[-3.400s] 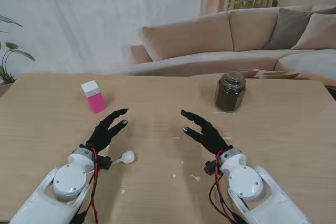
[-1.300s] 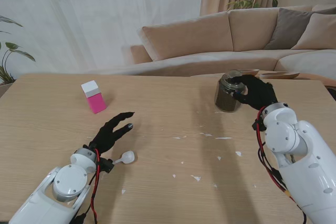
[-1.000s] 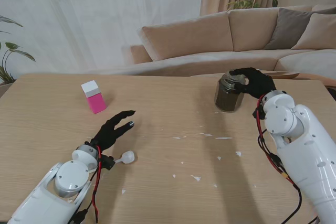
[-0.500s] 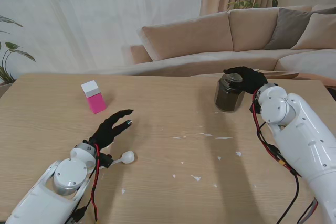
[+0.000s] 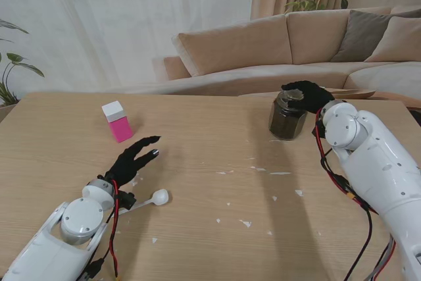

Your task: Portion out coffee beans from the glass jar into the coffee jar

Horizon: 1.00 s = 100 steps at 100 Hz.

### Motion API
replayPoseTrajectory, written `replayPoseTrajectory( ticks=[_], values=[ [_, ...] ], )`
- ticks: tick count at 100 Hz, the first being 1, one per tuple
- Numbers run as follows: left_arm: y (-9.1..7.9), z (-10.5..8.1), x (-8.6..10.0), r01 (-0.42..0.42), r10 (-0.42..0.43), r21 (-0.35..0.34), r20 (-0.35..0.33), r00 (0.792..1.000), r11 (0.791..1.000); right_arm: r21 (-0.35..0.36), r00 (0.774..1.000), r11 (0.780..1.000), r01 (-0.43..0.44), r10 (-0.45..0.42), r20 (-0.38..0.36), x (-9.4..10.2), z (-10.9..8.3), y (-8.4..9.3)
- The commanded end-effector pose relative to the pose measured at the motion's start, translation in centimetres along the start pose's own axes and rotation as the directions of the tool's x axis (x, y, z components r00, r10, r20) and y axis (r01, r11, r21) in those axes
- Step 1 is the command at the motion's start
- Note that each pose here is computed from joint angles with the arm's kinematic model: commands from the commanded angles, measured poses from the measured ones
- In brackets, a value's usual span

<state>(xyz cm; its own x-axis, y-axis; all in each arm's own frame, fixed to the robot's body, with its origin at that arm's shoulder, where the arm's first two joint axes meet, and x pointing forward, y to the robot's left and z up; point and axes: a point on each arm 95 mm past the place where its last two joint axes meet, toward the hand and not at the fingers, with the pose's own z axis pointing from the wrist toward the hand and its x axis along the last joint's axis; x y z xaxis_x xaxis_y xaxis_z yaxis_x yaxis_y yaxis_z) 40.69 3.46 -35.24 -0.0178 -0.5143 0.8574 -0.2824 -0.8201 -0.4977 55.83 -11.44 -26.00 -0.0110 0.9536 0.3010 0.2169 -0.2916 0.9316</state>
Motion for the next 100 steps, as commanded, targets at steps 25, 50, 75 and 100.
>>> replayPoseTrajectory(
  ticks=[25,50,75,100],
  values=[
    [0.5,-0.4,0.1,0.014,-0.014,-0.014,-0.002,1.0,1.0,0.024,0.999,0.999,-0.025,0.026,-0.037,-0.1,0.0,-1.9],
    [0.3,-0.4,0.0,0.019,-0.019,-0.005,-0.004,1.0,1.0,0.055,0.996,0.998,-0.028,0.032,-0.079,0.4,-0.1,-2.8],
    [0.3,-0.3,0.0,0.026,-0.026,-0.004,-0.007,1.0,1.0,0.09,0.989,0.993,-0.075,0.086,-0.12,1.7,-0.1,-3.6],
    [0.3,-0.3,0.1,0.031,-0.031,-0.005,-0.017,0.999,1.0,0.123,0.976,0.989,-0.084,0.106,-0.19,3.4,-0.4,-4.8]
  ],
)
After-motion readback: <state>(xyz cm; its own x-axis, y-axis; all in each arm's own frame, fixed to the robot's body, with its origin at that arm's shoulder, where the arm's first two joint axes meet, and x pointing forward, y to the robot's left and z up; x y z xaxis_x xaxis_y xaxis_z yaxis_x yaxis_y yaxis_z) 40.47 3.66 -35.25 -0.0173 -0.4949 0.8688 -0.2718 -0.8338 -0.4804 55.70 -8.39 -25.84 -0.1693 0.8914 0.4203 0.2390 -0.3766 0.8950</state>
